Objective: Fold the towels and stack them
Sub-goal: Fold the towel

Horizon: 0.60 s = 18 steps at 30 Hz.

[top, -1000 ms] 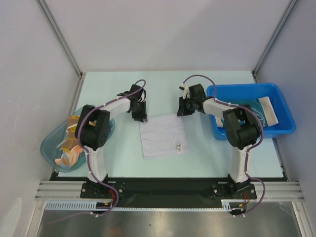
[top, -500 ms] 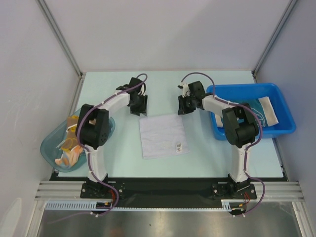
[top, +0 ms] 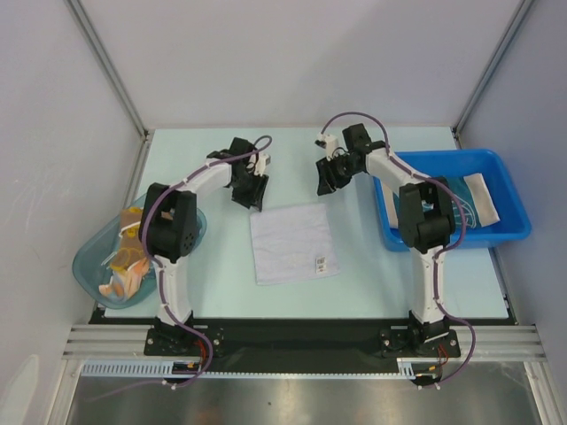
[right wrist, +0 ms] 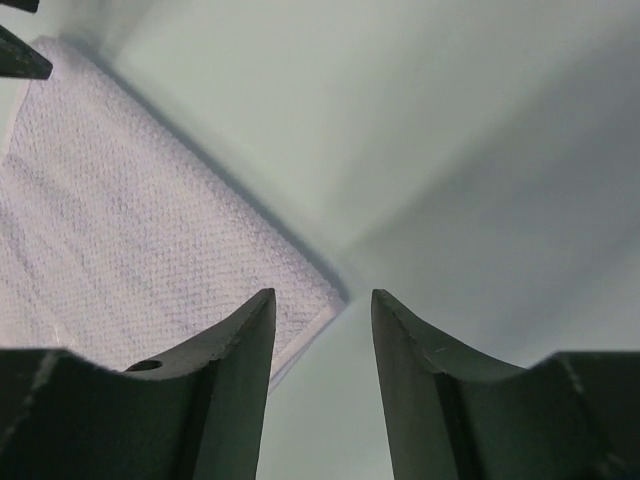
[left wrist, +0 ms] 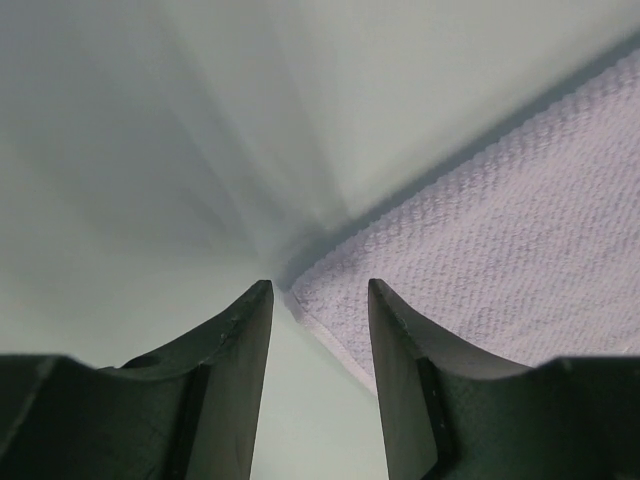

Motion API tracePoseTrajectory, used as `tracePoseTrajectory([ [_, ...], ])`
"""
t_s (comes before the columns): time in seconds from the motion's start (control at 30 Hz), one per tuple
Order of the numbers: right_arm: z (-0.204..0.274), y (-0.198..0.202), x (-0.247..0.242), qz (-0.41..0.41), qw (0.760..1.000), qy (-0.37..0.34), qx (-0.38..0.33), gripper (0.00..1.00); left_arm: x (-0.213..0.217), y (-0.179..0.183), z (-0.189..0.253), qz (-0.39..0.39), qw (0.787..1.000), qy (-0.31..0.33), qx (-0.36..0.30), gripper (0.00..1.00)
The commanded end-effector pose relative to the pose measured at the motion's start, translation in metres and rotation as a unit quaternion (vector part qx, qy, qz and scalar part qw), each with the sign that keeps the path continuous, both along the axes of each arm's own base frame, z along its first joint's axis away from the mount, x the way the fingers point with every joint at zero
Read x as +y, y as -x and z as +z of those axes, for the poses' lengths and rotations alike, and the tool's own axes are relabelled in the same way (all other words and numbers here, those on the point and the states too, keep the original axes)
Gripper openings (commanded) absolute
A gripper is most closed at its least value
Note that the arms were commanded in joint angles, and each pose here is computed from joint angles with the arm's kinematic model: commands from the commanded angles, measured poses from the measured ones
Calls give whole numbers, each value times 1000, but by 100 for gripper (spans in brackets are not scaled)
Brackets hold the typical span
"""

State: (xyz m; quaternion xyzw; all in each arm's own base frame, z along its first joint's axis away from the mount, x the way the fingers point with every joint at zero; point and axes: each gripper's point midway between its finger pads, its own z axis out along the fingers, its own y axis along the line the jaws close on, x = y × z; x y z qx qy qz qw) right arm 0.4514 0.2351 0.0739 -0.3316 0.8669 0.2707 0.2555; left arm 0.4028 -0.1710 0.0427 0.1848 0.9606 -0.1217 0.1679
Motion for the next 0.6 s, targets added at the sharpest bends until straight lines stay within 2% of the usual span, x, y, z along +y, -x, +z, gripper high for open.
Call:
tracePoseTrajectory([
  [0.0, -11, 21, 0, 68, 996, -23, 47, 48, 7, -7, -3, -30, 999, 14, 3, 49],
  [0.27, -31, 18, 1, 86, 992, -35, 81, 45, 13, -8, -11, -42, 998, 40, 16, 46],
  [0.57, -41, 15, 2, 84, 992, -36, 86, 35, 8, -3, -19, -56, 996, 57, 32, 39],
])
